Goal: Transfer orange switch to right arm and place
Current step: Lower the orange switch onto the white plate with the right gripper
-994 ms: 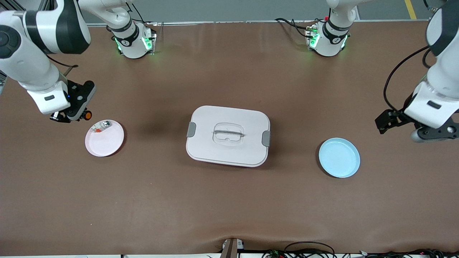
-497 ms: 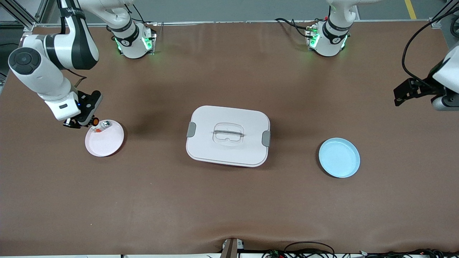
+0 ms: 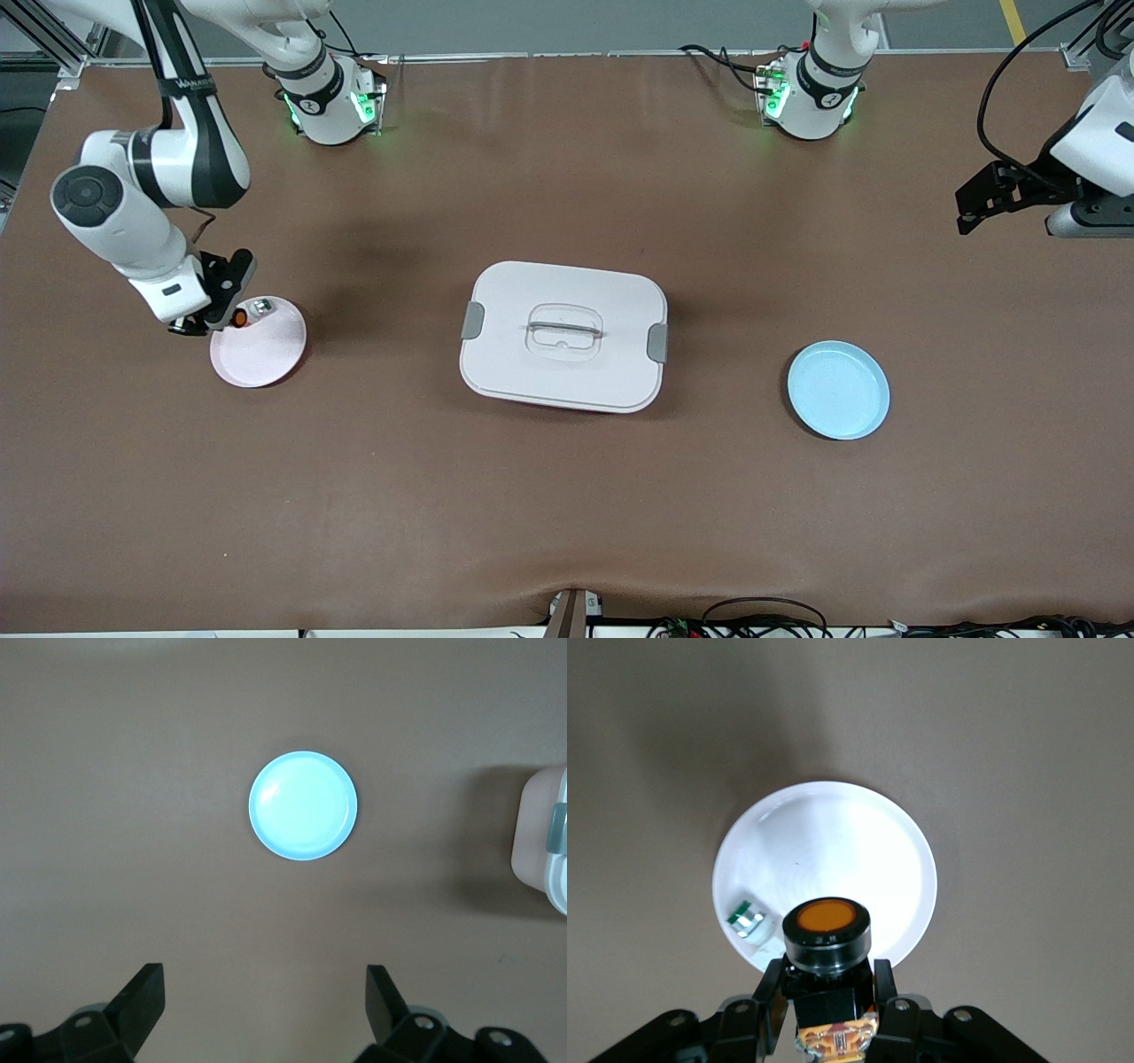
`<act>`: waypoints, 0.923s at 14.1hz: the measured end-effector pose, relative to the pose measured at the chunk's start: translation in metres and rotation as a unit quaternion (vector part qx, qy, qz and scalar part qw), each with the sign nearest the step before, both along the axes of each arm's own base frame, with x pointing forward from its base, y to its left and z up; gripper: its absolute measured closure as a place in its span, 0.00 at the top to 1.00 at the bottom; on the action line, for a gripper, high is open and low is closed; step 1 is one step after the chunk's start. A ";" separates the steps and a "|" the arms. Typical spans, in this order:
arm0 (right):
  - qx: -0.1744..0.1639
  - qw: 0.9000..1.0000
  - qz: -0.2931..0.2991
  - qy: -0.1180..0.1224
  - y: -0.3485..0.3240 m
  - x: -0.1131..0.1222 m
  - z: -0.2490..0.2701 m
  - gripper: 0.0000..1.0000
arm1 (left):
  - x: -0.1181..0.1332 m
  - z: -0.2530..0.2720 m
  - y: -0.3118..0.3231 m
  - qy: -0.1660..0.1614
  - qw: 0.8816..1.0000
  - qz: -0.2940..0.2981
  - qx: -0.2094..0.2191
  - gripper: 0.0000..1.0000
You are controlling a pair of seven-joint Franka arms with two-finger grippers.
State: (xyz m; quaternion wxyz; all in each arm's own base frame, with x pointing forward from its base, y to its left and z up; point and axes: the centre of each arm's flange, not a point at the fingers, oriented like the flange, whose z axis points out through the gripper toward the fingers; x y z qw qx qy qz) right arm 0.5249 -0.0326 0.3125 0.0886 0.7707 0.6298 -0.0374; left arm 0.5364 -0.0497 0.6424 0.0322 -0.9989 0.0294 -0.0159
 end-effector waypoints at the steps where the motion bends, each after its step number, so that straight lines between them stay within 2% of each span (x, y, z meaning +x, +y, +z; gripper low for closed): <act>1: -0.001 1.000 0.005 0.000 0.001 0.002 -0.008 0.44 | -0.003 0.001 0.000 0.002 1.000 0.000 0.000 1.00; 5: 0.005 1.000 0.010 -0.007 -0.001 0.007 -0.041 0.43 | -0.009 0.003 -0.004 0.007 1.000 0.001 -0.016 1.00; 13: 0.012 1.000 0.009 0.002 -0.007 0.007 -0.085 0.43 | -0.012 -0.001 -0.003 0.020 1.000 0.004 -0.017 1.00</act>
